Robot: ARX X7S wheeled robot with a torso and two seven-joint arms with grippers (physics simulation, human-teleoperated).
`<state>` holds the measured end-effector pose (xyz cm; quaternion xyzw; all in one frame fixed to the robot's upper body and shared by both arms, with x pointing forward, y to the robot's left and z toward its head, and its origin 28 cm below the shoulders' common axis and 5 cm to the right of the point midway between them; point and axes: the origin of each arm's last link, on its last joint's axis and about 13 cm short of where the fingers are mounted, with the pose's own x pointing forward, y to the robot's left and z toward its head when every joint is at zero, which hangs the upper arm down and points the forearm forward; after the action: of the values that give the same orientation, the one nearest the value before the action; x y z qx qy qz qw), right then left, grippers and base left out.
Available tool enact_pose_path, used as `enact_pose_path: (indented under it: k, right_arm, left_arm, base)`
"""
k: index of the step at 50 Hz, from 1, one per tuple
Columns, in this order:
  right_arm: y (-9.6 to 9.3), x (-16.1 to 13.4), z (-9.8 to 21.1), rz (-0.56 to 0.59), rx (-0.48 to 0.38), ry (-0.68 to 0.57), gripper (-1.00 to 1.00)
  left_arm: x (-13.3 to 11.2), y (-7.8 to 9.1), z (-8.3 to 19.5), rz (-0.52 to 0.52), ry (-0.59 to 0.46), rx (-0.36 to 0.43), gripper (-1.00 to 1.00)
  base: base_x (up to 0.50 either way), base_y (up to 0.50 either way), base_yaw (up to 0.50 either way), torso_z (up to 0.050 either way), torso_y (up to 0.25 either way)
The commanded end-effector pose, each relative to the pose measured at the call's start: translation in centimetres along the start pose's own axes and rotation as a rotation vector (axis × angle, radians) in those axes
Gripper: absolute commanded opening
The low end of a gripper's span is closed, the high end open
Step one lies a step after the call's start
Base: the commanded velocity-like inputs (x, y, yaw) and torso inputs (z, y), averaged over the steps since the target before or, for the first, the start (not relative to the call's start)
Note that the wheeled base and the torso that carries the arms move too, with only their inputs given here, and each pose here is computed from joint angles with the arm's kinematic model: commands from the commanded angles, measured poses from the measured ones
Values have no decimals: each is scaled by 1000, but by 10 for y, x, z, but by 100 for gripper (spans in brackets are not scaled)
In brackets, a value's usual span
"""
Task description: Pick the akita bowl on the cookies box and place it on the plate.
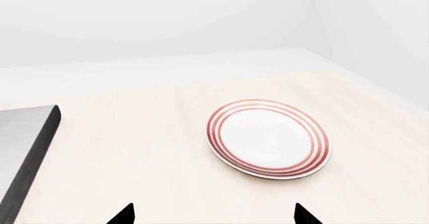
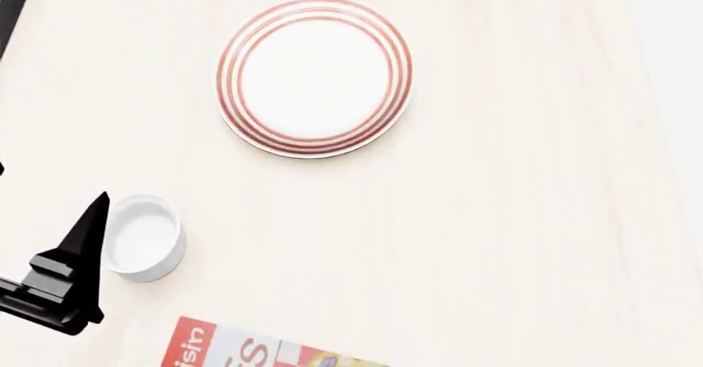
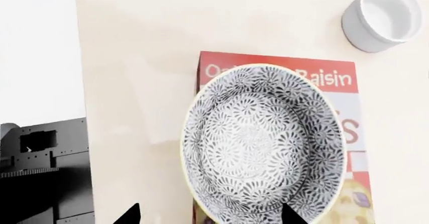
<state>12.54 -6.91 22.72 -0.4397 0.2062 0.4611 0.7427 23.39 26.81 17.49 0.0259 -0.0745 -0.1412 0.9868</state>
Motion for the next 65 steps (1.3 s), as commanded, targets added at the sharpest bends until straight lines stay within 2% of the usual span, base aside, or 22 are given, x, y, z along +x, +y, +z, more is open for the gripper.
enact_pose_path:
  k: [1, 19, 31, 38, 63, 64, 65]
  right_arm:
    - [-3, 2, 2, -15, -40, 42, 100]
    - [-8, 11, 6, -2, -101, 27, 100]
    - [-3, 17, 7, 41, -135, 8, 100]
    - [-1, 20, 6, 67, -137, 4, 100]
    - [-13, 30, -6, 30, -142, 60, 100]
    - [-12, 30, -5, 25, -153, 49, -100]
    - [-12, 30, -5, 18, -156, 43, -100]
  left_arm:
    - [0, 0, -1, -2, 2, -1, 100]
    - [-2, 0, -2, -5, 4, -8, 100]
    - [-2, 2, -5, 0, 8, -12, 100]
    - [-2, 2, -5, 2, 9, -13, 100]
    - [-3, 1, -5, -1, 9, -9, 100]
    - [-3, 1, -5, -2, 9, -8, 100]
    - [-3, 1, -5, -2, 9, -8, 100]
  base:
    - [0, 0, 0, 0, 0]
    - [0, 0, 0, 0, 0]
    - [0, 0, 0, 0, 0]
    - [0, 0, 0, 0, 0]
    - [0, 0, 0, 0, 0]
    - [0, 0, 0, 0, 0]
    - [0, 0, 0, 0, 0]
